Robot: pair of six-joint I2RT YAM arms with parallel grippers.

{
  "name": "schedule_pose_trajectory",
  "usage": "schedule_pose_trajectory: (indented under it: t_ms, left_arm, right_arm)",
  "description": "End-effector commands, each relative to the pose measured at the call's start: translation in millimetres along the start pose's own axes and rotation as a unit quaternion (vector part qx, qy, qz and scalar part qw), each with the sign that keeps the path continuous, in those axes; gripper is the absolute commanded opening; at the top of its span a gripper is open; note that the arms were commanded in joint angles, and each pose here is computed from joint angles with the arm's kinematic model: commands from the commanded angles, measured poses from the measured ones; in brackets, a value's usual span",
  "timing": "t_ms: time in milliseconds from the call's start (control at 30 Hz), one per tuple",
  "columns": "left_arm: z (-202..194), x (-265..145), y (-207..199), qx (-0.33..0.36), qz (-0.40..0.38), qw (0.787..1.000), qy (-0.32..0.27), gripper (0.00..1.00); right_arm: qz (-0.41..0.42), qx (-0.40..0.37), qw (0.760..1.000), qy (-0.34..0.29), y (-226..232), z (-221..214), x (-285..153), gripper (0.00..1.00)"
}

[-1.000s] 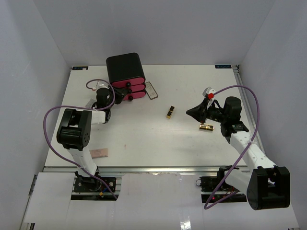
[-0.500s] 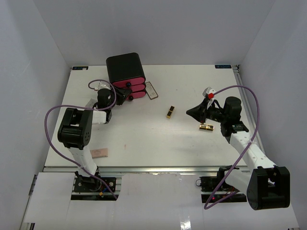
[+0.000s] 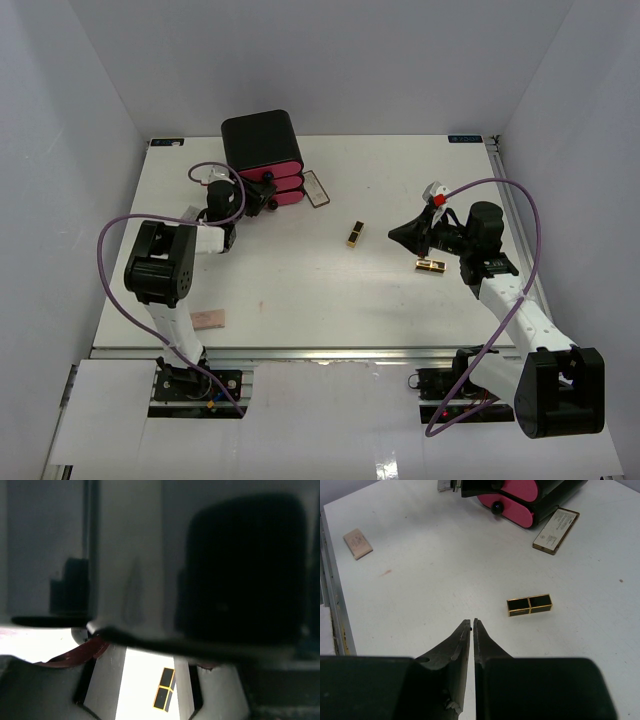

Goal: Organize the makeup

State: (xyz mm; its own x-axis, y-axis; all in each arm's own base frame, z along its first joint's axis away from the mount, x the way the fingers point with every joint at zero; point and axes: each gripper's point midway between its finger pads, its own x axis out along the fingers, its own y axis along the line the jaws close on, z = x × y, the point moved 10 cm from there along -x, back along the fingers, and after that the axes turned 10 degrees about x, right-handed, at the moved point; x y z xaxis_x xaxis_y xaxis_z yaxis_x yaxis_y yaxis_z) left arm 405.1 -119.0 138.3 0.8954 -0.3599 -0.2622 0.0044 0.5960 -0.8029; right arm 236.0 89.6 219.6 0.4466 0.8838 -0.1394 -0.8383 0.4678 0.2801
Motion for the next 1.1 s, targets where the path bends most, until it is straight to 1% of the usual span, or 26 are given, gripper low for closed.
schedule_pose_trajectory:
  t_ms: [0,100,167,267,367,633,733,867,1000,1067]
  left_arm:
    - [6,4,-2,0.009,0.015,1.000,-0.015,0.47]
    - [5,3,-1,0.009,0.015,1.000,-0.016,0.42]
    - [3,-1,0,0.009,0.011,1.000,-0.016,0.35]
    - [-2,-8,1,0.006,0.003,1.000,-0.012,0.29]
    - [-7,-18,-1,0.006,-0.010,1.000,-0.008,0.26]
    - [-31,-59,0,0.002,-0.036,0.999,0.010,0.26]
    - [-39,-69,0,0.004,-0.039,0.999,0.015,0.29]
    - [-42,-72,0,0.004,-0.038,0.999,0.020,0.37]
    - [-41,-71,-2,0.008,-0.041,0.999,0.026,0.47]
    - [-39,-71,-4,0.017,-0.037,0.999,0.028,0.54]
  right_arm:
    - [0.008,-0.021,1.000,-0.014,2,8,-2,0.13]
    - [0.009,-0.021,1.000,-0.014,2,8,-2,0.13]
    - [0.008,-0.022,1.000,-0.015,2,8,-2,0.13]
    - [0.008,-0.021,1.000,-0.014,2,8,-2,0.13]
    - [0.007,-0.021,1.000,-0.014,1,8,-2,0.13]
    - [0.006,-0.022,1.000,-0.015,1,7,-3,0.13]
    - [0.006,-0.022,1.000,-0.014,1,7,-3,0.13]
    - [0.005,-0.022,1.000,-0.013,0,7,-3,0.13]
    - [0.005,-0.026,1.000,-0.012,0,6,-3,0.13]
    - [0.004,-0.032,0.999,-0.010,-1,6,-3,0.13]
